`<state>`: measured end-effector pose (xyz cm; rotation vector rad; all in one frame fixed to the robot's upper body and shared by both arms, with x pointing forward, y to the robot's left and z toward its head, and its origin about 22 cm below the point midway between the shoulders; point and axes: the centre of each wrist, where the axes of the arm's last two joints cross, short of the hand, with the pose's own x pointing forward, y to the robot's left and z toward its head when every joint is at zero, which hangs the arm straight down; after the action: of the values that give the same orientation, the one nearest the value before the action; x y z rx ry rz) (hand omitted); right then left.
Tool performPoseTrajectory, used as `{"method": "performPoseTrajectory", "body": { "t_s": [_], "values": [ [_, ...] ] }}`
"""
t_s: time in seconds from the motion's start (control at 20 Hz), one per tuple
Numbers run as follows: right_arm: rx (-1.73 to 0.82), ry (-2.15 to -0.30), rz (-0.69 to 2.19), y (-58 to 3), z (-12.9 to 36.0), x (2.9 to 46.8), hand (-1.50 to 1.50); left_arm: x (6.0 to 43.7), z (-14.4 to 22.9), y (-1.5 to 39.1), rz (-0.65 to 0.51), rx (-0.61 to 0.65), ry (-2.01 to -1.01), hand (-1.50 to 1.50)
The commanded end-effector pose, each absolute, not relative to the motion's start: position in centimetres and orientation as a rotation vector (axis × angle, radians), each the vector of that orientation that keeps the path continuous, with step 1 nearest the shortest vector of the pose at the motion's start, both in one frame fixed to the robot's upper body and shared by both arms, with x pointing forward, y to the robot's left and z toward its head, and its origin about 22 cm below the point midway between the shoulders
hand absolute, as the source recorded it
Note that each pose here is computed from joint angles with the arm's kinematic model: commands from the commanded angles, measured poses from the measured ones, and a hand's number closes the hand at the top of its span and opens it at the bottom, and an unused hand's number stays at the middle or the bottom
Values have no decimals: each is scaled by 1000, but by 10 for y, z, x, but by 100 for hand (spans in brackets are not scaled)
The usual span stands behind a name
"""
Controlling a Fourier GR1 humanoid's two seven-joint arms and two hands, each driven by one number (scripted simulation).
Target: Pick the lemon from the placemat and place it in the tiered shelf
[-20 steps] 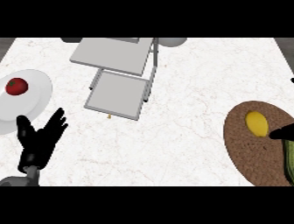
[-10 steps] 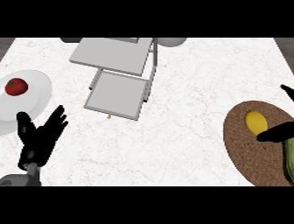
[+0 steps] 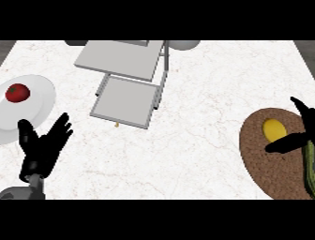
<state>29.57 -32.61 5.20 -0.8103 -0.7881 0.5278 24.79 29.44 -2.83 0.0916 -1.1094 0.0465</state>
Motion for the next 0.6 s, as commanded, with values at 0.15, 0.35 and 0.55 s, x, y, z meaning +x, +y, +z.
{"method": "performPoseTrajectory", "body": {
  "t_s": [0.15, 0.35, 0.55],
  "values": [
    [-880, -741, 542, -337, 35, 307, -150, 270, -20, 286, 46, 102, -1110, 0],
    [-900, -745, 553, -340, 24, 299, -150, 251, -36, 298, 42, 89, -1097, 0],
    [-889, -788, 539, -318, 15, 306, -150, 255, -42, 284, 36, 91, -1111, 0]
  ]
}}
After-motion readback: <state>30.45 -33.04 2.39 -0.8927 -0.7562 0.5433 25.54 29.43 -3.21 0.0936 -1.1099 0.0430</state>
